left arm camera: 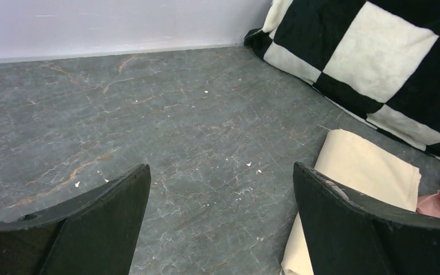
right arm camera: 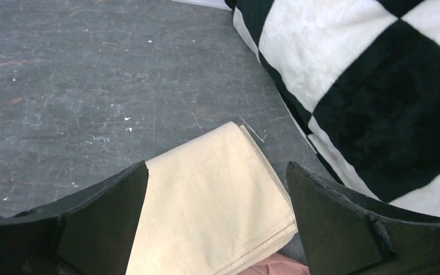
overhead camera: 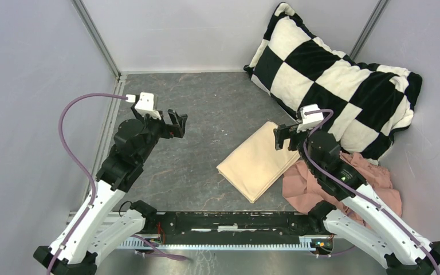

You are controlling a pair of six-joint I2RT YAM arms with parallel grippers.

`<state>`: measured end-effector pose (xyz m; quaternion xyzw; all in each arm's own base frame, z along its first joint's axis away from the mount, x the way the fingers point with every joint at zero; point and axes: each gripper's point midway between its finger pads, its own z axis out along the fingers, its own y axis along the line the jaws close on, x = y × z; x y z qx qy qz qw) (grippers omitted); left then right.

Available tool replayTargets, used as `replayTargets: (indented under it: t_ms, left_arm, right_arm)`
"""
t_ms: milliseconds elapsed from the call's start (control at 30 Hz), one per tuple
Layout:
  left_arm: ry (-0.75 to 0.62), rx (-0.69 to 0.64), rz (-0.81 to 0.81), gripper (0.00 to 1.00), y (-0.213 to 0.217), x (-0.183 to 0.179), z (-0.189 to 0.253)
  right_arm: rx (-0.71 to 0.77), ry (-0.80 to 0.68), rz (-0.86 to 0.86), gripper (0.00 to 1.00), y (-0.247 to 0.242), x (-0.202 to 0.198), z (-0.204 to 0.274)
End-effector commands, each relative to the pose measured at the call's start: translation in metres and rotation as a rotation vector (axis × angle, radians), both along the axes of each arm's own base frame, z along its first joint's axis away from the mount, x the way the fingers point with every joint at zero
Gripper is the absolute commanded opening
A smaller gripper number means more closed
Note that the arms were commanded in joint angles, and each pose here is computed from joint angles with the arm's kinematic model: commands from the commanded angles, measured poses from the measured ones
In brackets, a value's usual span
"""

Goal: Open and lay out the surgical kit
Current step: Adjust the surgical kit at the center of the board.

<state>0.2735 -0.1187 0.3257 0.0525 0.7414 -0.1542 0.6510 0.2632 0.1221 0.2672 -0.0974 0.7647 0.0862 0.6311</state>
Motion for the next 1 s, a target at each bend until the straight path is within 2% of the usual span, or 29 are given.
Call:
replayTargets:
  t_ms: [0, 200, 367, 500, 700, 967]
  left_arm:
    - [-0.099, -0.069, -0.055, 0.99, -0.011, 0.010, 0.021]
    - [-0.123, -0.087, -0.083, 0.99, -0.017, 0.017, 0.020]
    - [-0.153, -0.107, -0.112, 0.99, -0.023, 0.016, 0.029]
    - [-0.167, -0.120, -0.131, 0.99, -0.027, 0.014, 0.033]
    - [-0.176, -0.135, -0.137, 1.00, -0.030, 0.014, 0.037]
    - [-0.186, -0.147, -0.143, 1.00, -0.033, 0.011, 0.041]
  right_arm:
    - [-0.037, 0.063, -0.105, 0.98, -0.018, -0.007, -0.013]
    - [-0.115, 0.230, -0.045, 0.98, -0.005, -0.020, -0.057]
    - [-0.065, 0.404, -0.006, 0.98, 0.010, -0.040, -0.109]
    - [0.034, 0.553, -0.061, 0.98, 0.011, -0.061, -0.148]
    - [0.234, 0.689, -0.302, 0.98, -0.008, -0.085, -0.194]
    - [0.445, 0.787, -0.332, 0.98, 0.021, -0.085, -0.212]
